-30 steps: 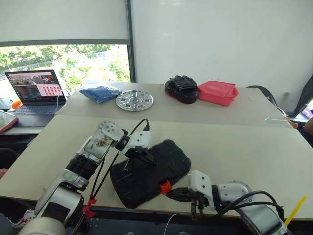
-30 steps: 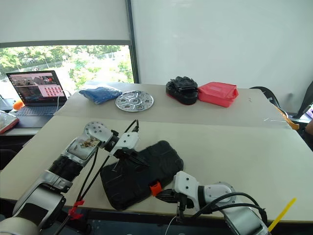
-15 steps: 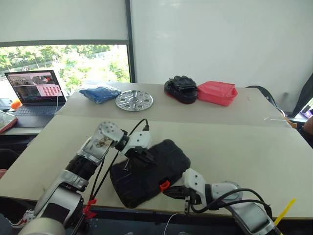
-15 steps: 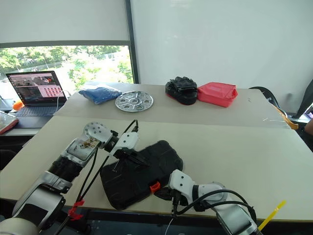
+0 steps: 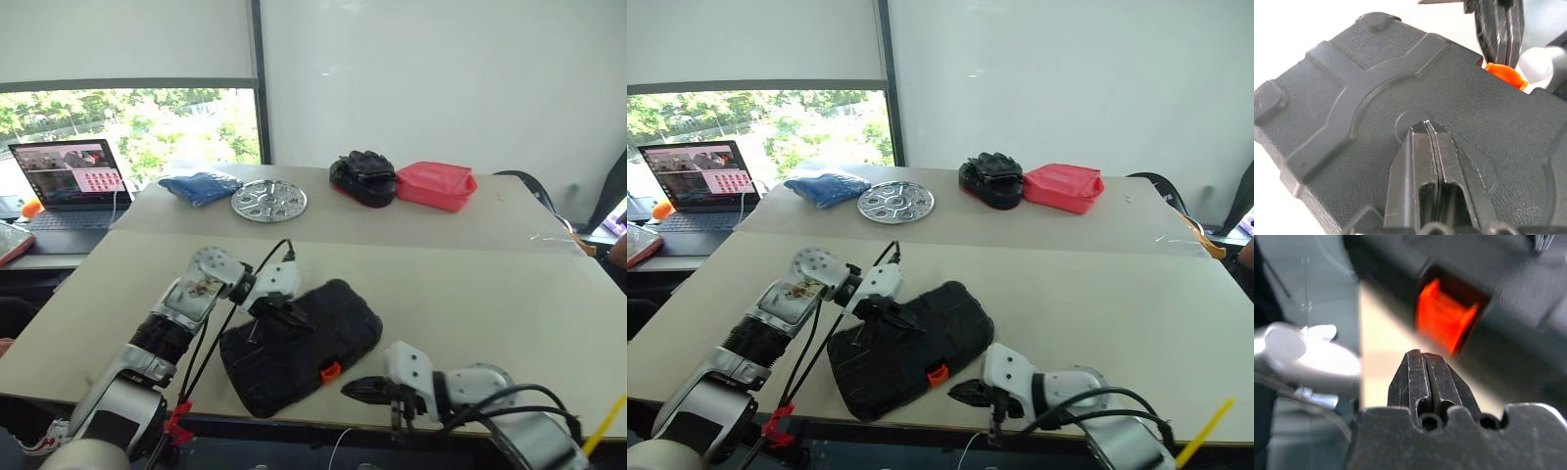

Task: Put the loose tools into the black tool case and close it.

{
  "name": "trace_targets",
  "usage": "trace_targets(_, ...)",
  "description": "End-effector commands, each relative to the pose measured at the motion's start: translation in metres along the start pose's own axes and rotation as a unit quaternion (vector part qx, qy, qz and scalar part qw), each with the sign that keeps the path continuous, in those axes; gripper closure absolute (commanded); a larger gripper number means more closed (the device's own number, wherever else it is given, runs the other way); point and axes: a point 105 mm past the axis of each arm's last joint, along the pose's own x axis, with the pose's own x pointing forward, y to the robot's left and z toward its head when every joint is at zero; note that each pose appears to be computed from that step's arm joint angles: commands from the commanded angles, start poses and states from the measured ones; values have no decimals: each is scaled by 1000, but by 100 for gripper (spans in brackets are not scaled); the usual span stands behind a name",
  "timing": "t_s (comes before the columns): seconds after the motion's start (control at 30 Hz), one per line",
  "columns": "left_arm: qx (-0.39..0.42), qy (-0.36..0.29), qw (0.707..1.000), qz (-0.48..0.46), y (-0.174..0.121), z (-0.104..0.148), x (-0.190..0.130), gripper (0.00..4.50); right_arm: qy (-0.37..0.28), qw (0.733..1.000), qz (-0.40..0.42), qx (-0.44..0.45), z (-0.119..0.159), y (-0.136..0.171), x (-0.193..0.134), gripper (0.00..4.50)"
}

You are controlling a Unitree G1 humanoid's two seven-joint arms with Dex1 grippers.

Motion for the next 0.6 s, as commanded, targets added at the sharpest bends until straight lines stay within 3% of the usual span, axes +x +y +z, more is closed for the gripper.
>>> trace_targets(0.03,-77,-14,996,40,-11,-10,-42,318,0,999,-39,-8,19,-17,-44,314)
trace_targets(0.07,-84,-21,995,48,-13,-8,-49,295,2,999,-39,-6,21,-18,-51,293)
trace_targets(0.13,-115,-47,990,69,-21,2,-73,217,7,999,-50,0,26,-27,-73,205)
trace_targets(0.17,-129,-56,987,79,-29,6,-86,205,8,998,-57,3,31,-33,-85,188)
trace_targets(0.2,-140,-61,984,89,-36,10,-99,155,8,998,-64,4,35,-38,-96,144)
trace_targets(0.33,-180,-45,974,128,-63,11,-131,26,-11,997,-76,21,53,-51,-123,15)
trace_targets(0.37,-188,-41,973,130,-70,10,-136,5,-15,996,-78,25,56,-53,-127,1)
trace_targets(0.6,-176,-45,962,203,-77,10,-151,5,-25,997,-63,47,62,-57,-136,1)
